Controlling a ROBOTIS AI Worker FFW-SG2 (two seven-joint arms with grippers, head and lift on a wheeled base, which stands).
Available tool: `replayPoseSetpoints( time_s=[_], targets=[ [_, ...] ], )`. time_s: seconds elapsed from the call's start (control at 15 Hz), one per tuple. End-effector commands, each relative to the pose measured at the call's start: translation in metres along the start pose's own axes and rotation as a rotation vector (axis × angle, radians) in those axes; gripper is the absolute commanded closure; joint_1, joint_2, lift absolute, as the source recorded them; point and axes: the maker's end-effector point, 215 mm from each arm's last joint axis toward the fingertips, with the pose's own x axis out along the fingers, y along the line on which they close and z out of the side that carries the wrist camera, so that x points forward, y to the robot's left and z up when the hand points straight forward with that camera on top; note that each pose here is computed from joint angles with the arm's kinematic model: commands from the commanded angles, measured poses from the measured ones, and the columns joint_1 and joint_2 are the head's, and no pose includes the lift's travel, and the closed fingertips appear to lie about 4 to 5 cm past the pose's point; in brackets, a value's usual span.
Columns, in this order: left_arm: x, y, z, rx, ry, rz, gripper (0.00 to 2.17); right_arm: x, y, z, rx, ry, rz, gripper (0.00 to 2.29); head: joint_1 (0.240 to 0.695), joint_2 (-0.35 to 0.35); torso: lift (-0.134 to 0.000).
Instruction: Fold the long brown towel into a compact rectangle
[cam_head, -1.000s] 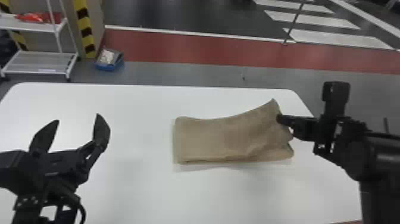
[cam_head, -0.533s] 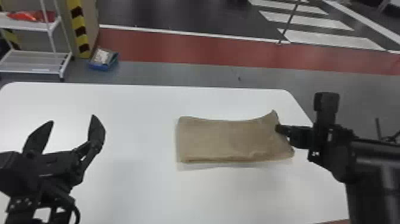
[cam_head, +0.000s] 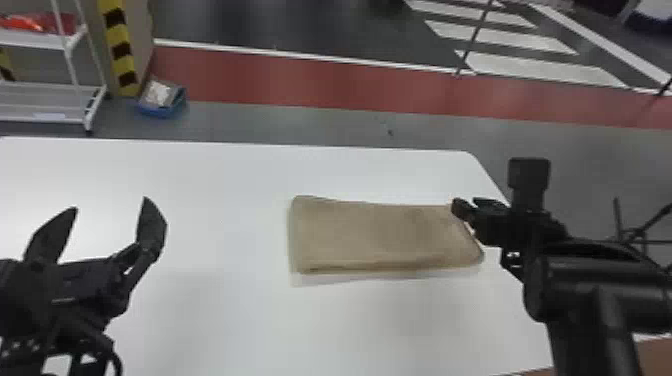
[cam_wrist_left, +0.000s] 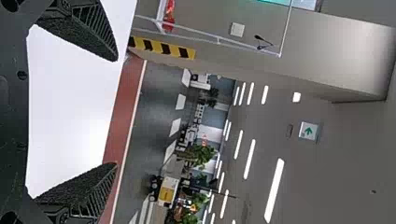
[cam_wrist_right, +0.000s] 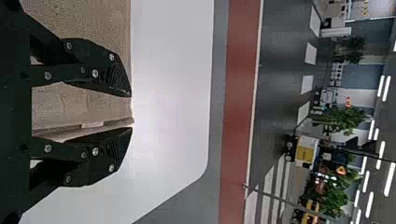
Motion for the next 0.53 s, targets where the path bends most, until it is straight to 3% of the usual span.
replayPoseSetpoints(
  time_s=[0.0,0.07,0.2,0.27,0.33,0.47],
  targets=[
    [0.000,-0.003,0.001,0.000,-0.002,-0.004,0.08,-0.014,0.003,0.007,-0.006,-0.044,0.002,0.05,0.695,-0.260,-0.121],
    [0.000,-0.003,-0.001,0.000,0.001,-0.005,0.08,-0.018,0.007,0.003,0.007,-0.044,0.016,0.06,0.695,-0.260,-0.121],
    [0.000,-0.001,-0.003,0.003,0.005,-0.002,0.08,-0.023,0.039,0.000,0.048,-0.043,0.118,0.15,0.695,-0.258,-0.121],
    [0.001,0.003,-0.001,0.007,-0.004,0.005,0.08,-0.025,0.060,-0.006,0.036,-0.034,0.154,0.36,0.695,-0.253,-0.121],
    [0.002,0.009,0.005,0.010,-0.018,0.017,0.08,-0.027,0.084,-0.007,0.027,-0.035,0.200,0.62,0.695,-0.243,-0.121],
    [0.004,0.028,0.019,0.022,-0.046,0.050,0.08,-0.029,0.133,-0.019,0.023,-0.008,0.292,1.71,0.695,-0.188,-0.121]
  ],
)
